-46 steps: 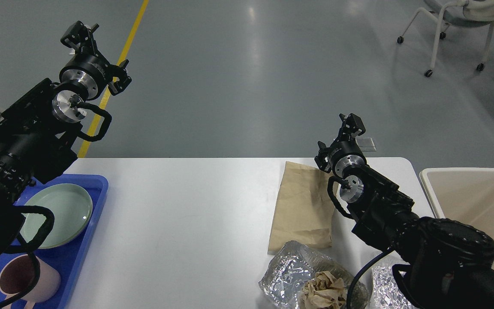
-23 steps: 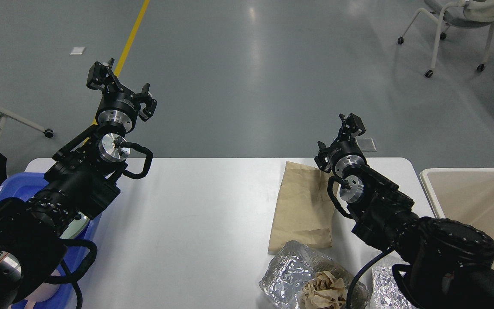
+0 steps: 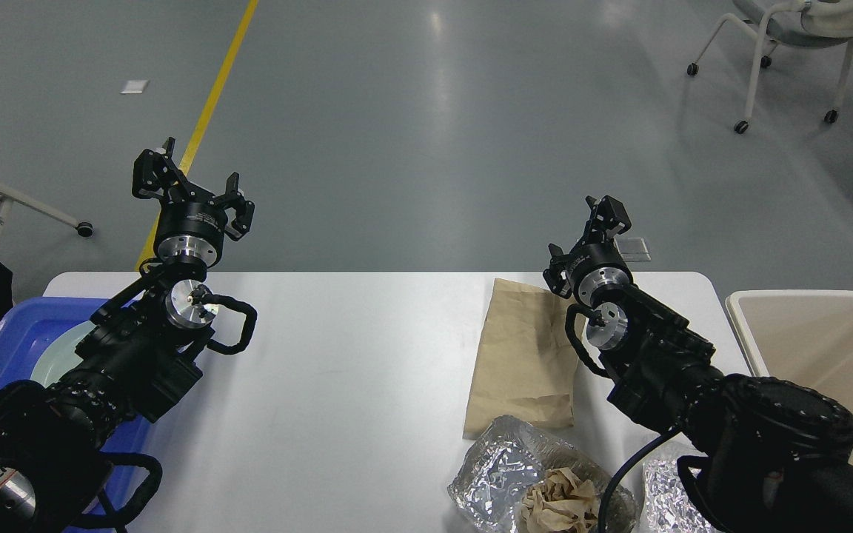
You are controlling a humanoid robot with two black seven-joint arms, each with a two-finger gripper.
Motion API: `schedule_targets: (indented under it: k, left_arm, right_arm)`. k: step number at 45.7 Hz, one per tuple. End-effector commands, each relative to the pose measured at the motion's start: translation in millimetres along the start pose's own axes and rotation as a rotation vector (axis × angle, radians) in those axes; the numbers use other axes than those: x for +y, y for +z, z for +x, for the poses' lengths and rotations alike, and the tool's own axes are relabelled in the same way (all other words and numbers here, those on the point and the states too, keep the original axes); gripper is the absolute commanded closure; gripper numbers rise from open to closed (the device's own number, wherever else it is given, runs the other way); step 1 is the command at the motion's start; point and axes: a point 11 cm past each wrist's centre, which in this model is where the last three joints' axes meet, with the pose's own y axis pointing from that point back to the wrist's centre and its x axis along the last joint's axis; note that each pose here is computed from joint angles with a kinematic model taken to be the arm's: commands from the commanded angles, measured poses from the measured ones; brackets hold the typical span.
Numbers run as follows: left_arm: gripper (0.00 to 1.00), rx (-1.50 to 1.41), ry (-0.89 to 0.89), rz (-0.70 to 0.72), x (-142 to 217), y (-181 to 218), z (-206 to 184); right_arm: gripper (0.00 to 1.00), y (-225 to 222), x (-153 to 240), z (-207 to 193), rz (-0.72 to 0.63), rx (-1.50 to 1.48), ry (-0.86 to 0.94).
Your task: Tidy desktop
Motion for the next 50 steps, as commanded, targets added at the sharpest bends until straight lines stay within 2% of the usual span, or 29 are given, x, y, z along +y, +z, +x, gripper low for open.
schedule_targets:
  k: [1,10,50]
  left_arm:
    - [0.0,-0.007,0.028,0.034,13.9,-16.5,17.0]
    - [0.0,-0.012,0.036,0.053,21.1,-27.5,21.0]
    - [0.0,-0.001,0.019,-0.005,24.2,-24.1,21.1]
  right_arm:
    - [0.0,0.0,0.0,0.0,0.0,0.0,0.0]
    - [0.0,0.0,0.0,0.0,0.0,0.0,0.0]
    - [0.0,0.0,0.0,0.0,0.0,0.0,0.0]
